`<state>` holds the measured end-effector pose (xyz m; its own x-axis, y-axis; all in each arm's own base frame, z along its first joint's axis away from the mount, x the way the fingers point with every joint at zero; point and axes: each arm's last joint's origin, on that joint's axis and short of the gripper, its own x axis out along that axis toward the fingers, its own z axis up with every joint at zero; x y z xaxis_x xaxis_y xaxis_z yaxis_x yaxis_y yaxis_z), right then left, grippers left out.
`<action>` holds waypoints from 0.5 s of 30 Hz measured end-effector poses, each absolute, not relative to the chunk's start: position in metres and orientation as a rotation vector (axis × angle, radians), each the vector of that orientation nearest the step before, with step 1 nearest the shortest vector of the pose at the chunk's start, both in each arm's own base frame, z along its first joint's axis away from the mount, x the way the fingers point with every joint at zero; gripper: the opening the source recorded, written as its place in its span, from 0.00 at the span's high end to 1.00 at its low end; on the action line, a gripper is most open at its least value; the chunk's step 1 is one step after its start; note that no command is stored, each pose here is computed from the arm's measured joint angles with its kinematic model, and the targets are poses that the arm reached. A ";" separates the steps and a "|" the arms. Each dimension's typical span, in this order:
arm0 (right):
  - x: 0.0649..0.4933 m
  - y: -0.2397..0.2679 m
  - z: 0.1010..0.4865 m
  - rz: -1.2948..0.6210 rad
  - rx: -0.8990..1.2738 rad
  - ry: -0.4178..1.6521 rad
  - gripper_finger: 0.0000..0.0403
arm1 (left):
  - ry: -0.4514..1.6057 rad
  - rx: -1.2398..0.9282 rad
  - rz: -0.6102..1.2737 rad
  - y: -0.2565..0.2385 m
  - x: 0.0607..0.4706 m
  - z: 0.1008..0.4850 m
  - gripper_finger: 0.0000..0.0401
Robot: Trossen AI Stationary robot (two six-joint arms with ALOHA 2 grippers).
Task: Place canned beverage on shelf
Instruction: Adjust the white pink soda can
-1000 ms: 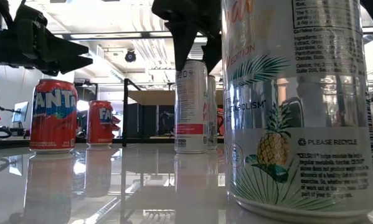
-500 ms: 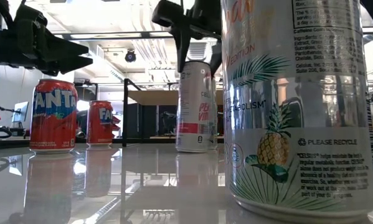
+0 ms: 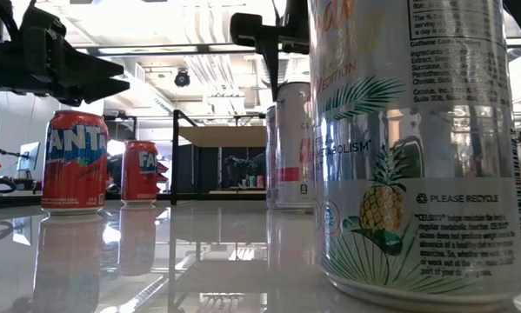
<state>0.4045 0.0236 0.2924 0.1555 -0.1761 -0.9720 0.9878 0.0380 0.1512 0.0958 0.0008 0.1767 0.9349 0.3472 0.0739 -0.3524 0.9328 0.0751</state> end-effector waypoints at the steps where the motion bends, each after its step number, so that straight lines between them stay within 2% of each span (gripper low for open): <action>1: 0.404 0.024 0.292 -1.164 1.135 0.975 0.38 | -0.060 0.088 0.358 0.001 0.096 0.177 0.00; 9: 0.402 0.024 0.290 -1.264 1.248 0.934 0.38 | -0.060 0.088 0.358 0.001 0.096 0.177 0.00; 15: 0.404 0.024 0.288 -1.254 1.261 0.937 0.38 | -0.059 0.088 0.359 0.001 0.096 0.177 0.00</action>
